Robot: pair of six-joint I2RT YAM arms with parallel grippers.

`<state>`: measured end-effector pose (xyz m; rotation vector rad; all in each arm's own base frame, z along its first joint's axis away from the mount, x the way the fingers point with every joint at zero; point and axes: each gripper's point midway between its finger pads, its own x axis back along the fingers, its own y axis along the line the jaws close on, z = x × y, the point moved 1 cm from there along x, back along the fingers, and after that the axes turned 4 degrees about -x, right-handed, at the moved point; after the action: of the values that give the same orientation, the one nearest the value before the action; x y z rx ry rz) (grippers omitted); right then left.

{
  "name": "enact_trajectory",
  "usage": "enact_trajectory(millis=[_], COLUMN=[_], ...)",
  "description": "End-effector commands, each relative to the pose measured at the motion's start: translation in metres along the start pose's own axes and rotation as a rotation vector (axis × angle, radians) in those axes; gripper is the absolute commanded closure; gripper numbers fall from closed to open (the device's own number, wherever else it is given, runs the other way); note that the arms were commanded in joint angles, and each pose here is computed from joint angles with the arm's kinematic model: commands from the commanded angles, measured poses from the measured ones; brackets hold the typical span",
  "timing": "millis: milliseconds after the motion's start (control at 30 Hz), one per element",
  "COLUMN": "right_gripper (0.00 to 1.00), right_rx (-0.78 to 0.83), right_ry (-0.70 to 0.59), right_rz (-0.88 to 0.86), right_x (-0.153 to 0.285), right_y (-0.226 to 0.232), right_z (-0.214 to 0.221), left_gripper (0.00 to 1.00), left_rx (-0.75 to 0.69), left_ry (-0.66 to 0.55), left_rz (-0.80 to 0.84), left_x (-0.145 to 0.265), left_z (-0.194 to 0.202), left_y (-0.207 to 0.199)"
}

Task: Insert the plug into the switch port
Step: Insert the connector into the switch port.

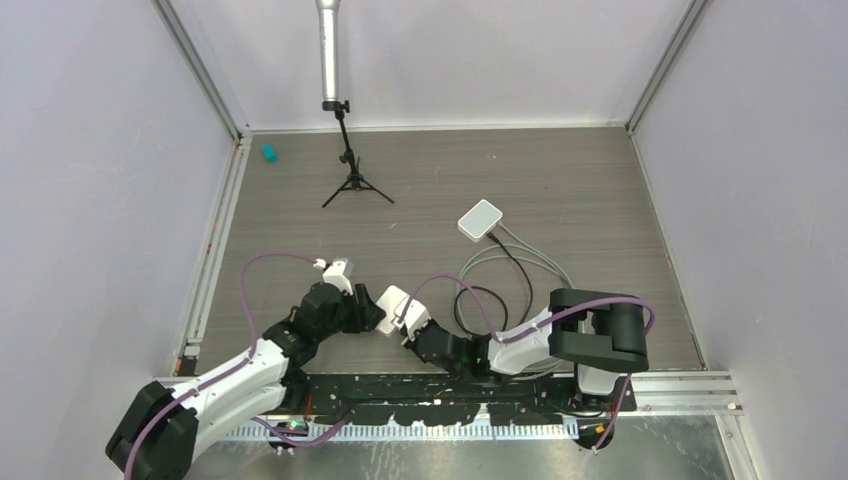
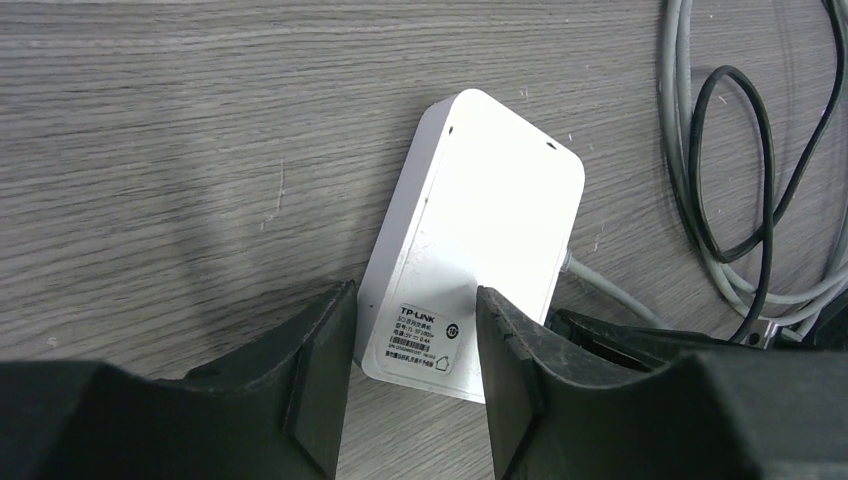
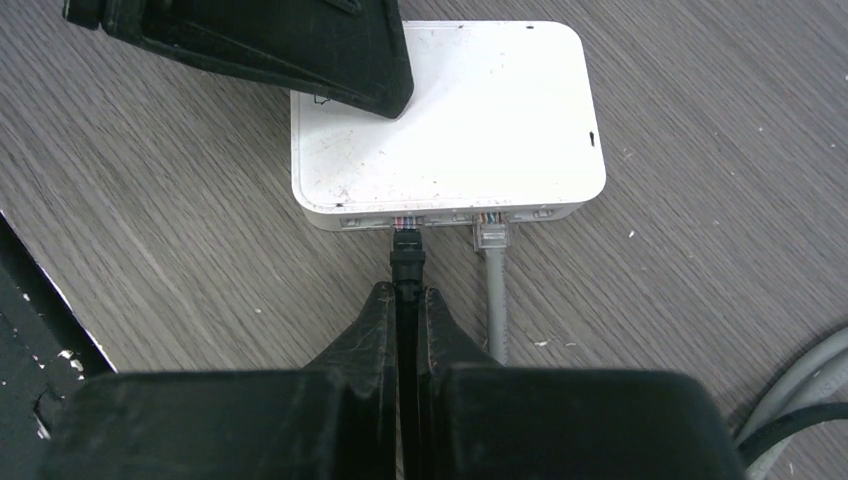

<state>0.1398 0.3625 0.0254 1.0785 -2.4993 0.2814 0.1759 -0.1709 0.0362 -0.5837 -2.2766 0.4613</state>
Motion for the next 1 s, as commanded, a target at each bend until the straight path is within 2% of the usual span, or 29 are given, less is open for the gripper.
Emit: enact_trajectory(millis=[0, 133, 500, 800, 967], right_gripper=[0.99, 1.0, 1.0, 0.99, 1.0], right_rx=[0.01, 0.041, 0.004, 0.083, 0.088], right_ry=[-0.067, -0.075, -0.128, -0.149, -0.139], right_rz=[-0.119, -0.157, -0.119, -0.25, -0.25], right_x=[-0.019, -0.021, -0.032, -0.036, -0.032], right_y=[0.026, 0.032, 0.017, 0.039, 0.036], right_z=[-0.027, -0.031, -0.055, -0.071, -0.064], left_gripper=[0.53, 0.53, 0.53, 0.53, 0.53], left_rx=[0.047, 0.038, 0.018, -0.008, -0.022], left_ry=[0.194, 0.198, 0.221, 0.251, 0.252], left_rz=[0.253, 0.261, 0.305, 0.347, 0.341], left_x=[0.017, 0.018, 0.023, 0.017, 0.014], left_z=[0.041, 0.041, 0.054, 0.064, 0.063], left_y=[-0.047, -0.05, -0.066, -0.084, -0.085])
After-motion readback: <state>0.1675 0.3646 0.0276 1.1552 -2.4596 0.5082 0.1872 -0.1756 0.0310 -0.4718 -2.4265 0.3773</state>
